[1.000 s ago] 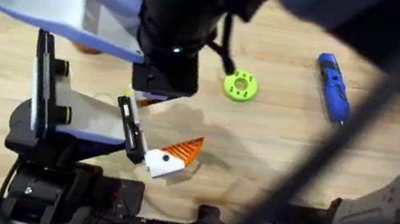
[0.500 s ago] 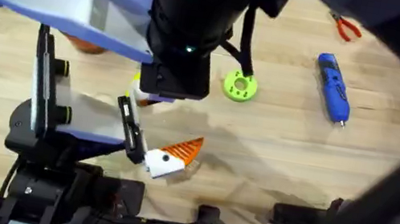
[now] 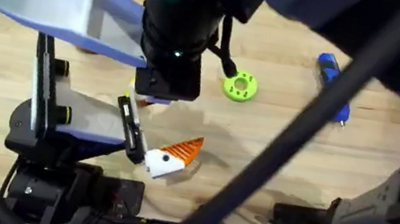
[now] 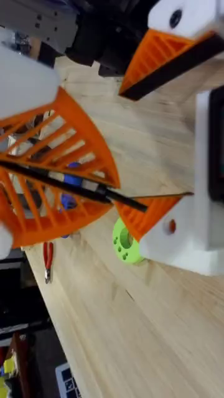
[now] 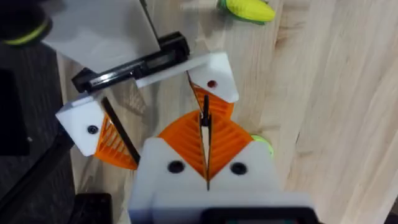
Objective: Pick up the gripper from the table and insert it into the empty holder that is missing its gripper. Then pick up a screw, insert it into the mounting hole, and use the screwdriver to tighten it. Finally, clean up the table by picking up the vegetable and placing it into the bucket.
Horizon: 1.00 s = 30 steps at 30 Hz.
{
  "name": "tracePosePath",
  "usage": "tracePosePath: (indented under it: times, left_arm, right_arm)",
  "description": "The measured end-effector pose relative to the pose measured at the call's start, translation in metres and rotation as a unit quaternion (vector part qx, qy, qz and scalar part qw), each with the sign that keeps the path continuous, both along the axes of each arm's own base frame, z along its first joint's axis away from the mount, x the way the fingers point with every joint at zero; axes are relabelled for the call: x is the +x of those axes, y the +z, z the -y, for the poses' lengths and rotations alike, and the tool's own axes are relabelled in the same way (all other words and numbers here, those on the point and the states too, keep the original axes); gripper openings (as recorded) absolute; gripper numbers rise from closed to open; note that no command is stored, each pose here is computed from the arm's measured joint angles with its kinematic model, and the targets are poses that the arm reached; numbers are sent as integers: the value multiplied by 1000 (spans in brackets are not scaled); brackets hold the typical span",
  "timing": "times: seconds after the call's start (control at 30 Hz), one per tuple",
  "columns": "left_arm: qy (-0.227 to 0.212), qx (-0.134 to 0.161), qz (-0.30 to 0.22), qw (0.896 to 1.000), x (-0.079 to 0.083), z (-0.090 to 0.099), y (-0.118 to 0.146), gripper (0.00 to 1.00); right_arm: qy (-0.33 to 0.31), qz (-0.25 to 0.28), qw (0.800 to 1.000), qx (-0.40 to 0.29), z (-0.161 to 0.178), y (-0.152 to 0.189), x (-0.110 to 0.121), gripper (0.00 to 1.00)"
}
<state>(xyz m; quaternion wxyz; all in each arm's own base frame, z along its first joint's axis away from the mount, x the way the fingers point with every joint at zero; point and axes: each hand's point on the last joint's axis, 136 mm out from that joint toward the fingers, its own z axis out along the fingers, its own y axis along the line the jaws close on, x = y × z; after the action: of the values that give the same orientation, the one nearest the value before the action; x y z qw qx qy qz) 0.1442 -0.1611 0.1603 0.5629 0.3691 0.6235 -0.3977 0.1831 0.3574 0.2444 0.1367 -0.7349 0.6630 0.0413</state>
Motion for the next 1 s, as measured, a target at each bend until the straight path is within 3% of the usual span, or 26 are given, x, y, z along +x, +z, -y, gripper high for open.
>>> tracePosePath:
  times: [1.0]
  left_arm:
    - [0, 0, 0, 1000, 0, 0, 0, 950]
  right_arm:
    - [0, -4, 1000, -12, -5, -12, 3, 6]
